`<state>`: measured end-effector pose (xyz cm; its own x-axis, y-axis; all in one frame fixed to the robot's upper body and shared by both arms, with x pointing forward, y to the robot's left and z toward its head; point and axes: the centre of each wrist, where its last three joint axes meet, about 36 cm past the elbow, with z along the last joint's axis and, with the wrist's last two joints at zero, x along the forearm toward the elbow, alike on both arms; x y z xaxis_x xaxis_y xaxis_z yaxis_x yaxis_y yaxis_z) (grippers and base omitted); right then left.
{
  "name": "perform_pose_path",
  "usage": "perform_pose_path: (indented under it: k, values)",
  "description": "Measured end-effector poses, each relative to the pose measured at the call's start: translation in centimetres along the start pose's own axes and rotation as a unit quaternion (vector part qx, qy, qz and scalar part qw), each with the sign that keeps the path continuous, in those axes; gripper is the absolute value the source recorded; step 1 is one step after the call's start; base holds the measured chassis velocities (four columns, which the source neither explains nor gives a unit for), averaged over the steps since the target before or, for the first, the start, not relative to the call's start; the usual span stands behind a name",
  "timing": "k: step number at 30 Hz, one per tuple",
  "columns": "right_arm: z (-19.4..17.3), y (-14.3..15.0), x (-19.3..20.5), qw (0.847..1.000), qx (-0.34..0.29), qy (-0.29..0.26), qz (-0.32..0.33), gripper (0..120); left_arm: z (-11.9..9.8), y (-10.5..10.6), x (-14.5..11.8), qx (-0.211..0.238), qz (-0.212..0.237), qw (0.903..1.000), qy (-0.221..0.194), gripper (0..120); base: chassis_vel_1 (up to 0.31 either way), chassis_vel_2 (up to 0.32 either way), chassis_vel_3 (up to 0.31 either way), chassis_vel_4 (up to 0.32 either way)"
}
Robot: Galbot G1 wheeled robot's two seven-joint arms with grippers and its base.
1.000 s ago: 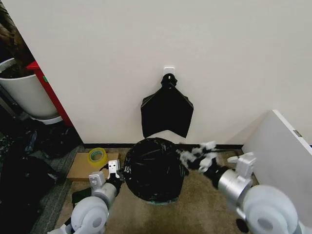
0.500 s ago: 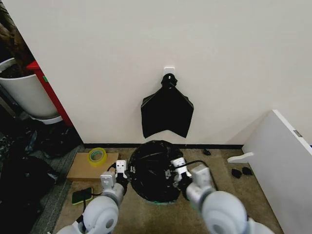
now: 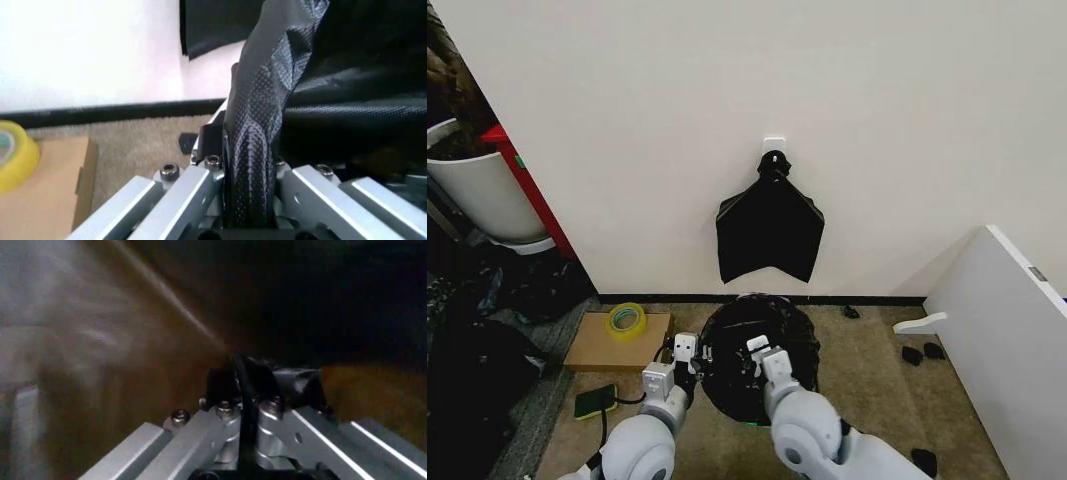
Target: Place the garbage bag over the trash bin.
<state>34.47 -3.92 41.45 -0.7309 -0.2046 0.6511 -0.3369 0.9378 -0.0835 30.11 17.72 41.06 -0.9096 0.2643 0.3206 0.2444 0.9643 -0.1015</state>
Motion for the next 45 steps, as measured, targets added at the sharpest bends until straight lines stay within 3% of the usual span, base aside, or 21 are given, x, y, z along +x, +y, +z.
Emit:
perform_pose_path:
  k: [7, 14, 23, 26, 31, 38, 45]
  values:
    - [0.0, 0.7, -3.2, 1.000, 0.005, 0.020, 0.021, 0, -0.1, -0.2, 0.7, -0.014, 0.012, 0.9997, -0.018, 0, 0.000, 0.000, 0.000, 0.000]
    - [0.6, -1.1, -5.0, 0.999, 0.014, 0.026, 0.020, 0, -0.4, -0.2, 1.0, -0.016, 0.018, 0.9994, -0.024, 0, 0.000, 0.000, 0.000, 0.000]
    - [-0.2, 0.6, -4.4, 1.000, 0.013, 0.017, -0.003, 0, -0.2, -0.2, 1.1, -0.018, 0.020, 0.9995, -0.020, 0, 0.000, 0.000, 0.000, 0.000]
    - [-1.1, -0.1, -5.3, 1.000, 0.014, 0.008, 0.013, 0, -0.3, -0.1, 1.5, -0.021, 0.023, 0.9993, -0.021, 0, 0.000, 0.000, 0.000, 0.000]
    - [0.6, -2.2, -5.6, 0.999, 0.025, 0.028, 0.037, 0, -0.5, 0.1, 1.7, -0.024, 0.027, 0.9990, -0.025, 0, 0.000, 0.000, 0.000, 0.000]
    - [1.4, -0.1, -4.1, 0.999, 0.021, 0.036, -0.008, 0, -0.7, -0.2, 1.6, -0.018, 0.030, 0.9990, -0.028, 0, 0.000, 0.000, 0.000, 0.000]
    - [0.0, -0.9, -5.3, 0.999, 0.020, 0.024, 0.011, 0, -0.6, -0.3, 2.3, -0.014, 0.033, 0.9990, -0.027, 0, 0.000, 0.000, 0.000, 0.000]
